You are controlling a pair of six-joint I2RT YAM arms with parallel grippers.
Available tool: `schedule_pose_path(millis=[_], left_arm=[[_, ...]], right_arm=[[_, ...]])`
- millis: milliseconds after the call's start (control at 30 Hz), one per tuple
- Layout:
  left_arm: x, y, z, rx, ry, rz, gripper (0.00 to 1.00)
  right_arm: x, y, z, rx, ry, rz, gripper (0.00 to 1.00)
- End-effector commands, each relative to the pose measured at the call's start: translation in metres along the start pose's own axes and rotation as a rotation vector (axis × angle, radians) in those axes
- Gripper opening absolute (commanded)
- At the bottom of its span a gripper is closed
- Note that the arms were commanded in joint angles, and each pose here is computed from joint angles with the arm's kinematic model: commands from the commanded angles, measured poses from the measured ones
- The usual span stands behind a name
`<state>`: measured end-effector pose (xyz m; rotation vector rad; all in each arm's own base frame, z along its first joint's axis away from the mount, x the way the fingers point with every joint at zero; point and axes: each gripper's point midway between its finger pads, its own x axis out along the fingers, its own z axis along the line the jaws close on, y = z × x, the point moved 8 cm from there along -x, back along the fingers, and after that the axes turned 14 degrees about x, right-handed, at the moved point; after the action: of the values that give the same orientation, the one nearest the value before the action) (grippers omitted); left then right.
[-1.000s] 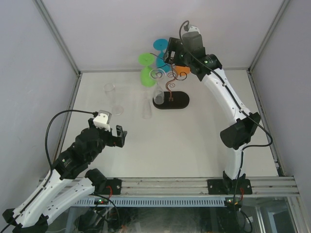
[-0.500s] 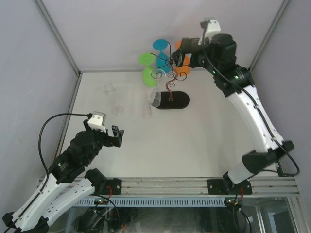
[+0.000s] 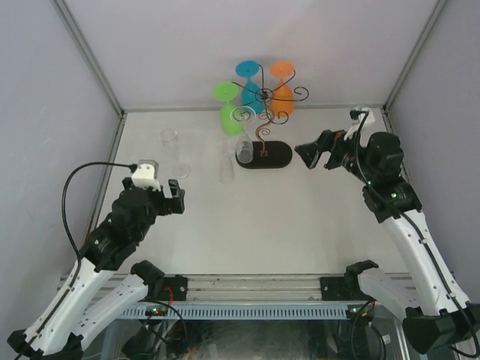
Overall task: Place the wine glass upside down on the wine glass rack
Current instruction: Adjust the wine rack at the center of the board.
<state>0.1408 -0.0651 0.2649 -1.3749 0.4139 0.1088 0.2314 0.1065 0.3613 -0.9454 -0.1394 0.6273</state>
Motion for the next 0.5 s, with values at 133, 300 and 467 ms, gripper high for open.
schedule_pose_path(millis=[133, 300, 467], left_arm=[[0.028, -0.053, 0.03, -0.097, -0.09, 0.022, 1.0], [0.065, -0.067, 0.032, -0.043, -0.082, 0.097, 1.0], [0.103, -0.072, 0.029, -0.037, -0.064, 0.151, 1.0]], right_arm=[[-0.02, 0.063, -0.014, 0.054, 0.036, 0.089, 1.0], [-0.026, 0.093, -0.021, 0.047, 0.05, 0.155, 1.0], [-0.029, 0.105, -0.024, 0.038, 0.043, 0.177, 1.0]])
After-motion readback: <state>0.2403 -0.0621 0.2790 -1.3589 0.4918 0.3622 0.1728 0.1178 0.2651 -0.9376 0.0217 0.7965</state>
